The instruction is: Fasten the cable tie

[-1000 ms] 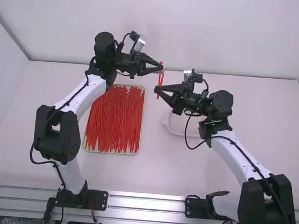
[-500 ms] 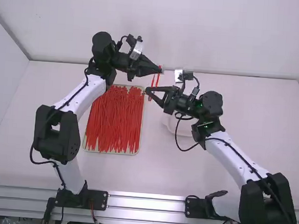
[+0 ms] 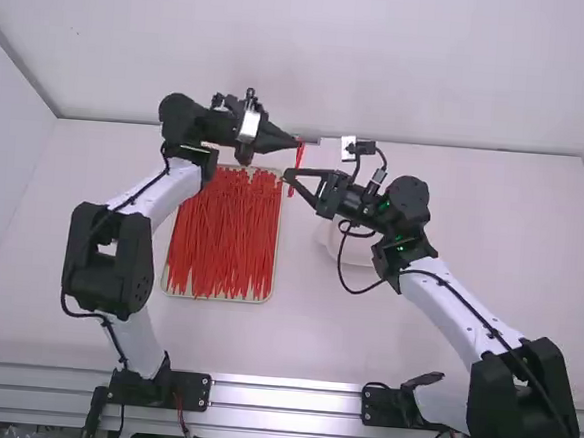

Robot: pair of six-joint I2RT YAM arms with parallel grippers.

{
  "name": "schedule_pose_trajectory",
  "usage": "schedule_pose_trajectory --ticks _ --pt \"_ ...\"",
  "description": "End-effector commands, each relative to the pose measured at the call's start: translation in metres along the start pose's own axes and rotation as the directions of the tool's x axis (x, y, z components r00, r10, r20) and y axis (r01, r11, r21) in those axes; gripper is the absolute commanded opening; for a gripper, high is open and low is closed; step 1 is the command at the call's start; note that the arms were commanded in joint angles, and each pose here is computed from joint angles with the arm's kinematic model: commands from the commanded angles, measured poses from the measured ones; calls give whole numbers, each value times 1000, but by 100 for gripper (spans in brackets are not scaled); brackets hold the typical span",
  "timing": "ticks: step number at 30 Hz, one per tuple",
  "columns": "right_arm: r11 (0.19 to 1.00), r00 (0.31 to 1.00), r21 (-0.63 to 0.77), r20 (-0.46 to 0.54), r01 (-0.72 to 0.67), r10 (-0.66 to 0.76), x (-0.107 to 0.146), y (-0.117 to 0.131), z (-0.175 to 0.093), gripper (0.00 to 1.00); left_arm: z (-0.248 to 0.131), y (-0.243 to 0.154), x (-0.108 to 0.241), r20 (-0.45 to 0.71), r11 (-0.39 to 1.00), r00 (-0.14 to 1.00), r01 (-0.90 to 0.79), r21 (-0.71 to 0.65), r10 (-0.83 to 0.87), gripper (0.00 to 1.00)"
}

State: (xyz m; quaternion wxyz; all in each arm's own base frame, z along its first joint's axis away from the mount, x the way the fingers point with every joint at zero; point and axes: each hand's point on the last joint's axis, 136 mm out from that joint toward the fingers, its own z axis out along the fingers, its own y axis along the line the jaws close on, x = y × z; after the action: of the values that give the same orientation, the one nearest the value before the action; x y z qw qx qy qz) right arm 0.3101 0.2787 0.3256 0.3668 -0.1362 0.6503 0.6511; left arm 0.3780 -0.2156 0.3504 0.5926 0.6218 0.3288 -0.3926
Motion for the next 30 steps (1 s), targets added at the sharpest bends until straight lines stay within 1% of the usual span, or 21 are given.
schedule_pose_trajectory --ticks 1,5,11,15,30 --pt "1000 1000 -1 21 -3 3 -11 5 2 0 -3 -5 -4 -5 998 998 70 6 -70 1" --pt "999 999 30 22 -25 25 -9 -3 2 0 -5 -10 -14 -7 1000 1000 27 3 -27 1" --pt "1000 1000 -1 -2 -7 7 1 8 11 0 -3 -10 -11 -5 999 999 37 7 -37 1" --pt "1000 1000 1 -7 -11 11 2 7 10 0 -3 -8 -6 -5 998 998 56 6 -56 2" --pt "1000 1000 1 -3 -14 14 1 7 10 0 2 -10 -7 0 998 998 67 18 -67 1"
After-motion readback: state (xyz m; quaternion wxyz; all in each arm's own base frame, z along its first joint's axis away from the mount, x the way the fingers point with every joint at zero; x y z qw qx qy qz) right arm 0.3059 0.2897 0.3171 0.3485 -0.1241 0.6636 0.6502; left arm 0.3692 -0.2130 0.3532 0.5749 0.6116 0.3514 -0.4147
